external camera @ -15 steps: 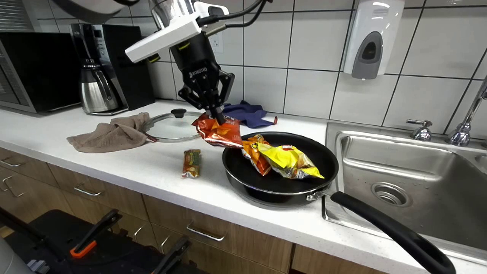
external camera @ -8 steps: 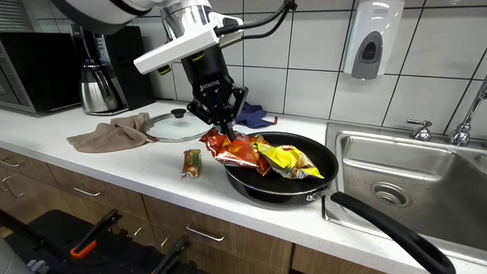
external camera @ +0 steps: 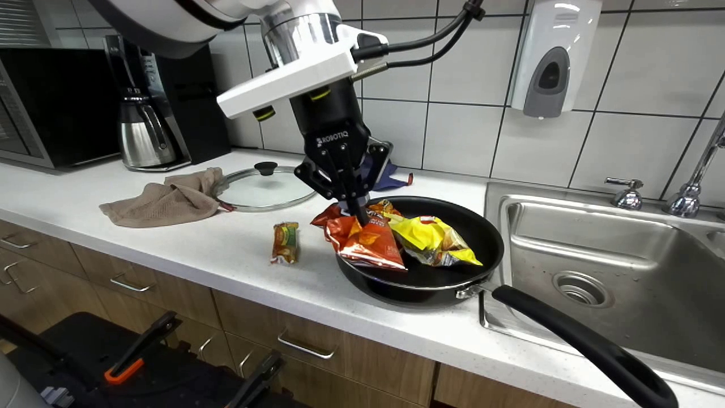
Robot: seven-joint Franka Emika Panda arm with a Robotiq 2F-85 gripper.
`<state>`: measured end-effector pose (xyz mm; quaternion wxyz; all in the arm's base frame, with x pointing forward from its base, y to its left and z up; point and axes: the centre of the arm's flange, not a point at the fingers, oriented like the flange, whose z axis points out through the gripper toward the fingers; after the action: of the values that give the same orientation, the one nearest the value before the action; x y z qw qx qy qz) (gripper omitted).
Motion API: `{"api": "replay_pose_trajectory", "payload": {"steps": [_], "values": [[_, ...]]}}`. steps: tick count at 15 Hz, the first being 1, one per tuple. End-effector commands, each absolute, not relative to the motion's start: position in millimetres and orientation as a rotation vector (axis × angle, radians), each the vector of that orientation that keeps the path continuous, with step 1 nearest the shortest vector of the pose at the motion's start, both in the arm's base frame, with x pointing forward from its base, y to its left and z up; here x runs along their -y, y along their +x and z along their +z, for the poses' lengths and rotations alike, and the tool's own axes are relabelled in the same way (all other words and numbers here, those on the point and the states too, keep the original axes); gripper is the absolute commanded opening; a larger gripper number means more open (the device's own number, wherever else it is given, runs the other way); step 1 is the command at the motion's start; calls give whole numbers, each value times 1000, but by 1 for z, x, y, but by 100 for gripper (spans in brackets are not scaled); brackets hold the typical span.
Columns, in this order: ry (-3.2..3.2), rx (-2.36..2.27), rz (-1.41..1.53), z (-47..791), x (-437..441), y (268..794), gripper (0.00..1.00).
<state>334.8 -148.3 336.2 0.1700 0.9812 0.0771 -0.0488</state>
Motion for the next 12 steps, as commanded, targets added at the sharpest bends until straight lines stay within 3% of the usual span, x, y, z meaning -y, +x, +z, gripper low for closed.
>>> {"api": "replay_pose_trajectory", "payload": {"steps": [1, 12], "values": [[2765, -263, -119, 332, 157, 350, 0], [2776, -253, -113, 302, 170, 385, 0]]}}
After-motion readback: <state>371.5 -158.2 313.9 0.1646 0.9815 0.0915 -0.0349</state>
